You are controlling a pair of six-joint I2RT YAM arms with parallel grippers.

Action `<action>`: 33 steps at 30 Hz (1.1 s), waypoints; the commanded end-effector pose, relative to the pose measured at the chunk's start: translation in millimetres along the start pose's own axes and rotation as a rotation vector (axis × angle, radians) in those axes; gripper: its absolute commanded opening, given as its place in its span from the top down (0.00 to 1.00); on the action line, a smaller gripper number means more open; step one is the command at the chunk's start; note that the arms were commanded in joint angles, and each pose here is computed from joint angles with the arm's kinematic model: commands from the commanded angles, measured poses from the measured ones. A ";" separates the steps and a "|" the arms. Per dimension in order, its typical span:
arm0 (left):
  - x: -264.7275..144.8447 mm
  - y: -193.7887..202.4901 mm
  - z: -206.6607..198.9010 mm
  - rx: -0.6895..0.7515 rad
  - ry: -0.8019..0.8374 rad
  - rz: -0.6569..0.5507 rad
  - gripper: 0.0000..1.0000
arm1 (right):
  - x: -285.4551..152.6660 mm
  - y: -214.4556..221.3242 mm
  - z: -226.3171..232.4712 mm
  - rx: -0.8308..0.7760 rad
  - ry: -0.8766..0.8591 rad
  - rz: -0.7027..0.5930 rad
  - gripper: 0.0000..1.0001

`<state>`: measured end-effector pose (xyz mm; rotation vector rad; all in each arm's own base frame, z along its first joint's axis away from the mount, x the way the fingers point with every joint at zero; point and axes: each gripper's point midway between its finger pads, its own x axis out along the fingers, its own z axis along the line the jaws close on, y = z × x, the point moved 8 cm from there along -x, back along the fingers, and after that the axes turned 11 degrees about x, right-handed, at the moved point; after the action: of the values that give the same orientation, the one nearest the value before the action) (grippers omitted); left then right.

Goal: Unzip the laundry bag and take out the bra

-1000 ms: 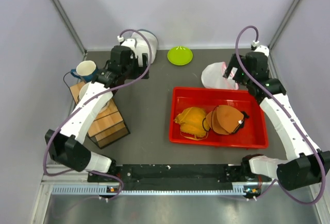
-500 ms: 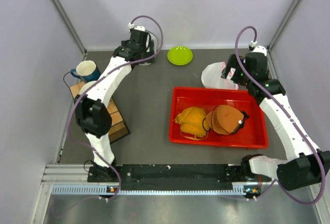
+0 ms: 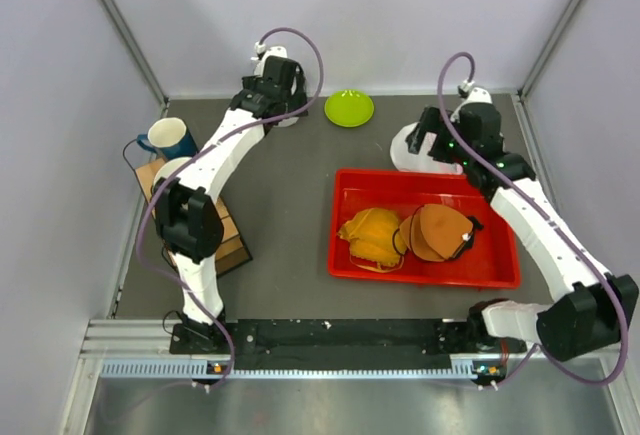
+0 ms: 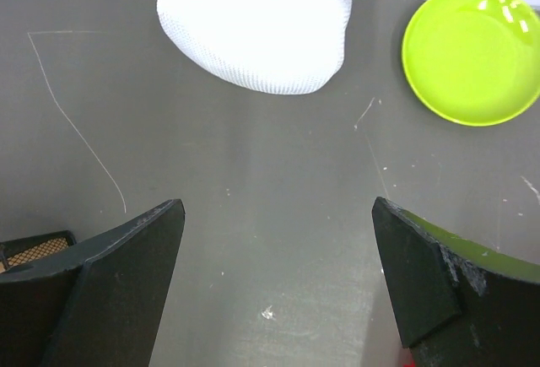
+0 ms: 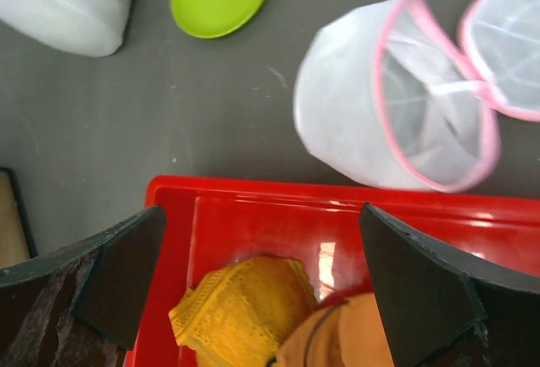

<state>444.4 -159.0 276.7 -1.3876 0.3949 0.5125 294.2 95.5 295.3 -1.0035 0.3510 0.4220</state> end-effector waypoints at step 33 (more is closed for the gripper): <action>-194.6 -26.8 83.1 -0.113 0.098 -0.176 0.01 | 252.8 50.5 216.5 -0.304 -0.617 -0.200 0.01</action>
<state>296.9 -101.8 425.7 -1.5462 0.3009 0.3110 487.9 325.7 230.4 -1.1318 -0.2209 0.6661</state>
